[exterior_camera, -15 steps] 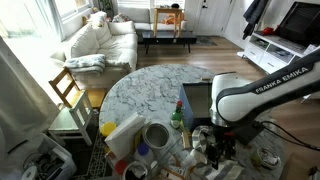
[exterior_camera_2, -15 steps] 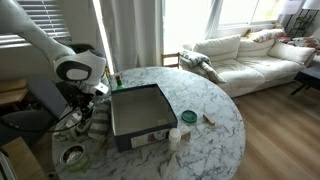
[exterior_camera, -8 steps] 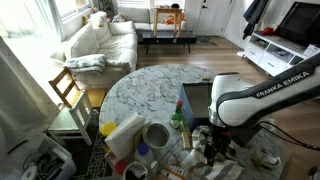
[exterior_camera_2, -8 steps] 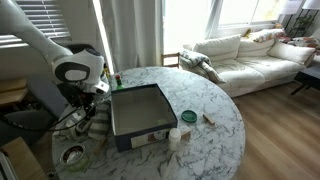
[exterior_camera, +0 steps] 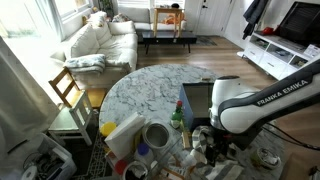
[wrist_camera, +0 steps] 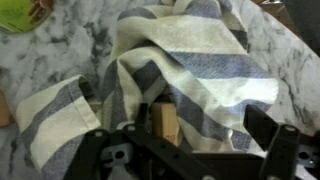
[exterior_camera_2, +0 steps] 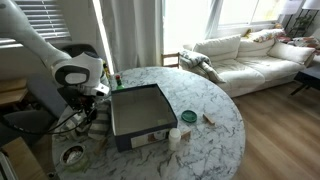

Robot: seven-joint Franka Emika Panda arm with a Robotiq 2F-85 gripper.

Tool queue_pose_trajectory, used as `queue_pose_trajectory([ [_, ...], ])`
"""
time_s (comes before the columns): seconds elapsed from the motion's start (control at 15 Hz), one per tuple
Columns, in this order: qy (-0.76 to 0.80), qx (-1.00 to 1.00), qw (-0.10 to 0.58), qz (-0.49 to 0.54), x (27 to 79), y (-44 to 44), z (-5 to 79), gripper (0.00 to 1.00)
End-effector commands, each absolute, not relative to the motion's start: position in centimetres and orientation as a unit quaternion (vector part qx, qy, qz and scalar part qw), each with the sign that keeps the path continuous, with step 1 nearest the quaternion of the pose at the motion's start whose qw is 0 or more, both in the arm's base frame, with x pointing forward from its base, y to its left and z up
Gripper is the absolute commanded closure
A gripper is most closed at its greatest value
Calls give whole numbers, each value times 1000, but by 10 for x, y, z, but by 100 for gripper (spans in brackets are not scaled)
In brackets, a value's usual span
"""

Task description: Pick up the striped towel from the blue box and put it on the table, unfold the striped towel, pick up the wooden blocks from the striped towel and put them on the table one by one

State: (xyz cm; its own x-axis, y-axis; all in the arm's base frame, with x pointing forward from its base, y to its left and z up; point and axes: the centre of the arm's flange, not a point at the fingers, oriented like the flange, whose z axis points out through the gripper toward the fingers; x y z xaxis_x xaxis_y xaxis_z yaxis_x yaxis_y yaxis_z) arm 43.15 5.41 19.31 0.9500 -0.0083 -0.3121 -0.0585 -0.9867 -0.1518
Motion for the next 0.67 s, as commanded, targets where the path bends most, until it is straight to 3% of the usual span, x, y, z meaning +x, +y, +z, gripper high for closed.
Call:
queue_pose_trajectory([
  [0.0,22,-987,65,144,427,51,190,9],
  [0.27,26,-989,55,132,431,47,193,19],
  [0.33,27,-990,53,130,431,46,193,15],
  [0.6,30,-991,45,125,433,45,195,19],
])
